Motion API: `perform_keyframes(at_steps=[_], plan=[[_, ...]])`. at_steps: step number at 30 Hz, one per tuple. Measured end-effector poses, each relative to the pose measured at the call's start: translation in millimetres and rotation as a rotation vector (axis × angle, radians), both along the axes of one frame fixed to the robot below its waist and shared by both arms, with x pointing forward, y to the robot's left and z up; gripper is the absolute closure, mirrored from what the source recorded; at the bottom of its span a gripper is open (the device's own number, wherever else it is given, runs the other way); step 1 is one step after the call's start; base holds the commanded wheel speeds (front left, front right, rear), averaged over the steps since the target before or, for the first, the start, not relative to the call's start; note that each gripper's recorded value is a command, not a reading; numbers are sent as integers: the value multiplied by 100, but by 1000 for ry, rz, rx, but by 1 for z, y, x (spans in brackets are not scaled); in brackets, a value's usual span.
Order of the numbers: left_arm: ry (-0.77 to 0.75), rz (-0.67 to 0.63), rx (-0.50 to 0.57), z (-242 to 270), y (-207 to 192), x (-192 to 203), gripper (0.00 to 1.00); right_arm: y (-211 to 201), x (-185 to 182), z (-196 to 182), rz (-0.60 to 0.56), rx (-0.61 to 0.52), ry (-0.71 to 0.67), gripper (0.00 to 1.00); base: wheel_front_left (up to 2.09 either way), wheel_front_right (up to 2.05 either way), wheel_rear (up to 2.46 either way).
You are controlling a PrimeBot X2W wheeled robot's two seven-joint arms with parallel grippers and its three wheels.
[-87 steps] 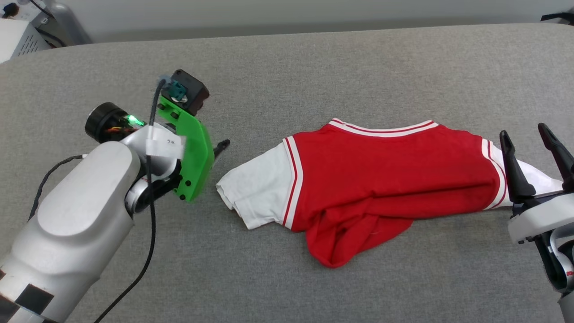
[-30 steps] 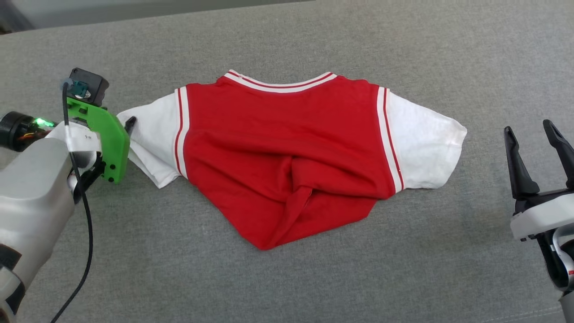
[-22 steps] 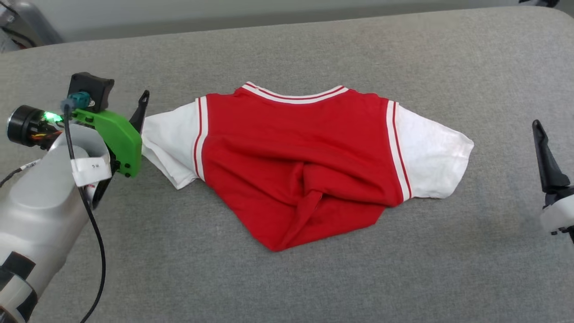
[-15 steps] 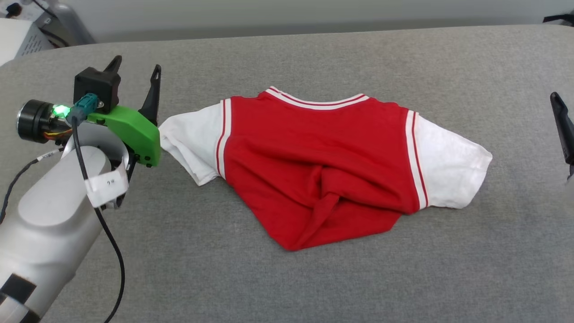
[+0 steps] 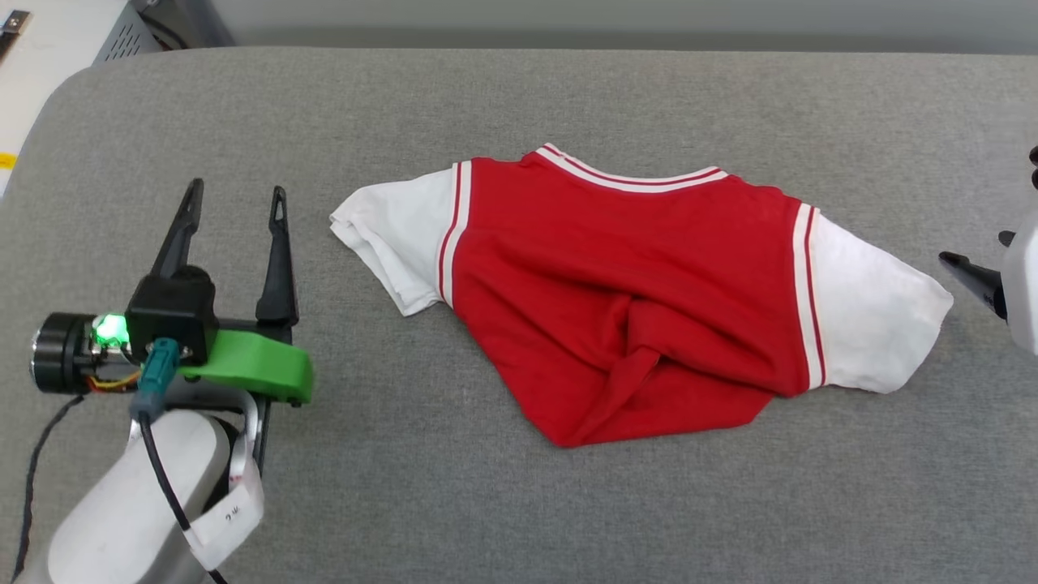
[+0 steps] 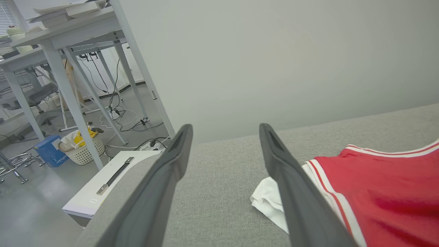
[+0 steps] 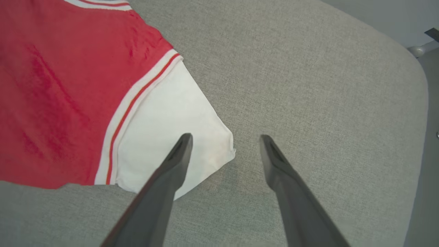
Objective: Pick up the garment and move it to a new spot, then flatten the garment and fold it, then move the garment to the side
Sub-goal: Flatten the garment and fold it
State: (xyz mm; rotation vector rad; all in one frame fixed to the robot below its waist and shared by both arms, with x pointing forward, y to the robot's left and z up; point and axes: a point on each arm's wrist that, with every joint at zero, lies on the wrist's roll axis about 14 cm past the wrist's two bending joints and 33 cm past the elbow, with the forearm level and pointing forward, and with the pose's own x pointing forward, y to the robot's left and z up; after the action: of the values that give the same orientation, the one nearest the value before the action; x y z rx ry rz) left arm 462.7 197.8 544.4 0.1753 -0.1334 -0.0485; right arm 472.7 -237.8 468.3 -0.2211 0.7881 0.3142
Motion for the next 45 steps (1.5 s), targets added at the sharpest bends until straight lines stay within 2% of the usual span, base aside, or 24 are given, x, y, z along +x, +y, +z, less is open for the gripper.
perform_keyframes(at_steps=[4, 10, 15, 20, 21, 22, 28, 36, 41, 45], plan=[[24, 33, -20, -15, 3, -10, 0, -7, 5, -23, -27, -36, 122, 0, 0, 0, 0], [47, 61, -20, -29, 11, -9, 0, -5, 17, -56, -57, -34, 214, 0, 0, 0, 0], [62, 77, -23, -39, 17, -6, 0, 5, 7, -98, -36, -51, 329, 0, 0, 0, 0], [72, 94, -20, -45, 23, -4, 0, 3, 3, -113, -53, -20, 370, 0, 0, 0, 0], [70, 97, -18, -45, 24, -4, 0, 5, 3, -114, -54, -7, 368, 72, 0, 0, 0], [71, 99, -19, -46, 26, -3, 0, 6, 4, -113, -53, 3, 355, 100, 0, 0, 0], [82, 61, -16, -47, 28, 3, 0, 7, 17, -92, -51, 51, 179, 100, 0, 0, 0], [14, -66, 67, 0, 25, 45, 0, -23, 46, -22, -78, 61, -131, 100, 0, 0, 0], [39, -189, 116, 20, 0, 77, 0, -30, 46, -3, -66, 53, -201, 100, 0, 0, 0], [156, -276, 171, 15, -22, 102, 0, -27, 46, -2, -42, 52, -223, 100, 0, 0, 0]])
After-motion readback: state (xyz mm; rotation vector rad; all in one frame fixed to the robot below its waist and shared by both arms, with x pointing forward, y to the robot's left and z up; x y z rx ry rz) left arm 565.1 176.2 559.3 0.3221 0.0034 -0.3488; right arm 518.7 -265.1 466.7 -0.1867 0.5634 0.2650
